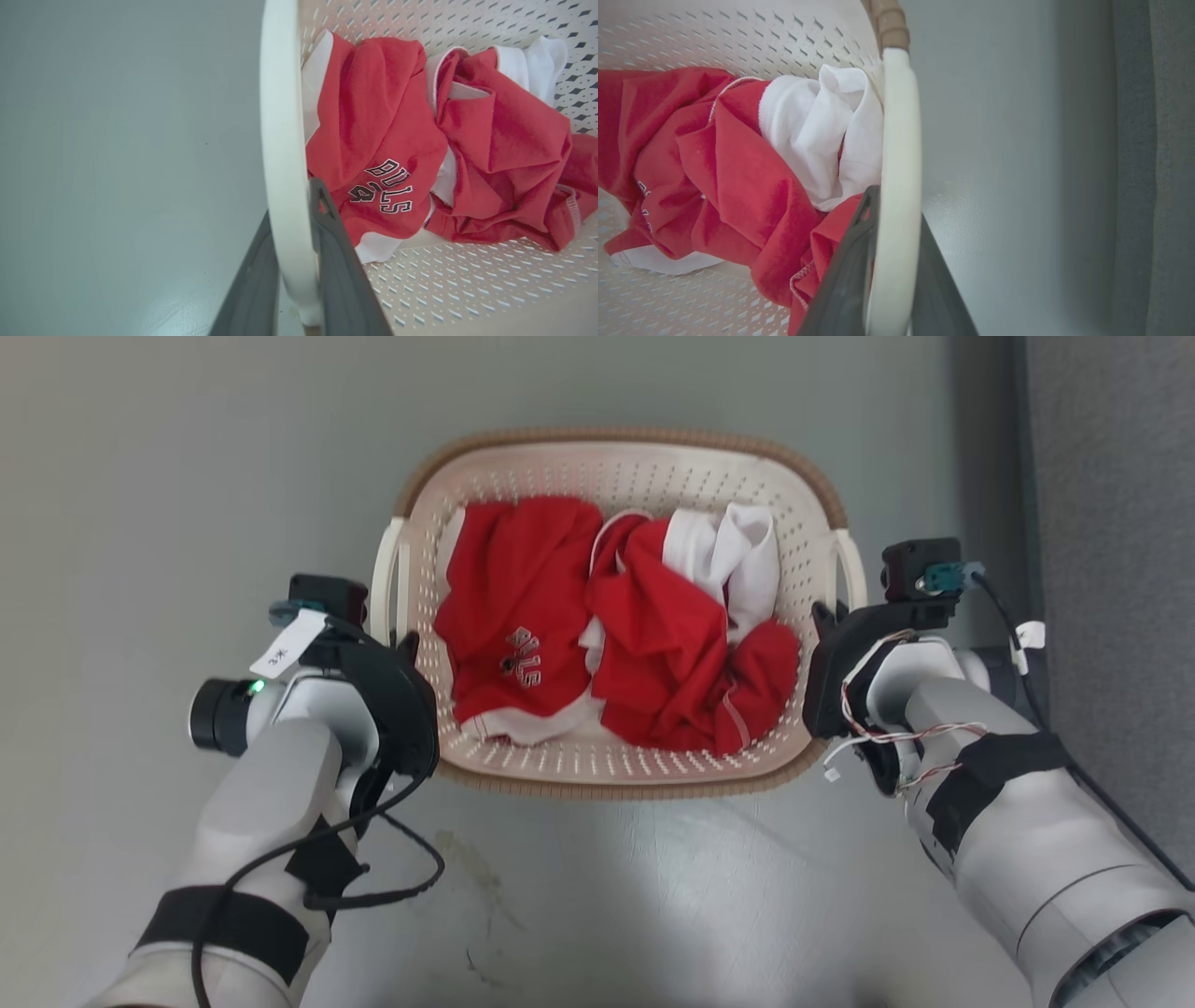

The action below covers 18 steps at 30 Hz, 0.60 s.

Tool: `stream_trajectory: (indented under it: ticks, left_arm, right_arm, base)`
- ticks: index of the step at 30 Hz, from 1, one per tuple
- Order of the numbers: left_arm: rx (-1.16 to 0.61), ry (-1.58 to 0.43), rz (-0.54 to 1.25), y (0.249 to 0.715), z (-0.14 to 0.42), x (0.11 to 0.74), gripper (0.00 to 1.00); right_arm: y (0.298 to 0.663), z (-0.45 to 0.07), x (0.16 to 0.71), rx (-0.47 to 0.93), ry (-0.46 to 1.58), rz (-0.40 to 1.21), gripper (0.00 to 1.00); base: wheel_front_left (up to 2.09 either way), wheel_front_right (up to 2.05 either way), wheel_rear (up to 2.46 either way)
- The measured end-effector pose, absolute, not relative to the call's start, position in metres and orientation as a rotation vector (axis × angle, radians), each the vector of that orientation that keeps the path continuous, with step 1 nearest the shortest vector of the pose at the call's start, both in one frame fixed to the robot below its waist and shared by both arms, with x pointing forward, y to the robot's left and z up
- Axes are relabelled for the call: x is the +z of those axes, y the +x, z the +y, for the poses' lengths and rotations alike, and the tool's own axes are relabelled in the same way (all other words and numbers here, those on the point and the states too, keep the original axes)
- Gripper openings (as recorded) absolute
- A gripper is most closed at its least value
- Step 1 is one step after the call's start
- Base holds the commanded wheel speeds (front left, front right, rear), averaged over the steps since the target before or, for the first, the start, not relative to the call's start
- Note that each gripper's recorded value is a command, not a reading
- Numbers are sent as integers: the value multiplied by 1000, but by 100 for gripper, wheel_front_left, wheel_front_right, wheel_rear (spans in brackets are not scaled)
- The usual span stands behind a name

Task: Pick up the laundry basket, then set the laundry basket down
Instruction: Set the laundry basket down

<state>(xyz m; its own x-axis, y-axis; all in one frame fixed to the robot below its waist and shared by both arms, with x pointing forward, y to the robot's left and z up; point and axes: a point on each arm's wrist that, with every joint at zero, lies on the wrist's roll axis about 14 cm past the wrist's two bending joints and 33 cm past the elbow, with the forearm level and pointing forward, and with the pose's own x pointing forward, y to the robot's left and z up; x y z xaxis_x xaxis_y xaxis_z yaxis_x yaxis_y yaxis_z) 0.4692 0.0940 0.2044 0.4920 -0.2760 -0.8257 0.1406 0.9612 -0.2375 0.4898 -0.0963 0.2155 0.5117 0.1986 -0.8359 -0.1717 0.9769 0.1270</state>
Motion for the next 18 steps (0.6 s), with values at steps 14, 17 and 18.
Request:
stream_trajectory:
  ticks: [14,17,18]
  left_arm:
    - [-247,-144,1002,482,95,176,0]
    - [-247,-144,993,486,95,172,0]
    - [-247,-144,993,486,95,172,0]
  right_arm:
    - [500,-94,182,224,42,993,0]
    - [503,-94,177,224,43,988,0]
    - [503,-94,177,224,43,988,0]
  base:
    - [0,0,0]
    - [0,0,0]
    - [0,0,0]
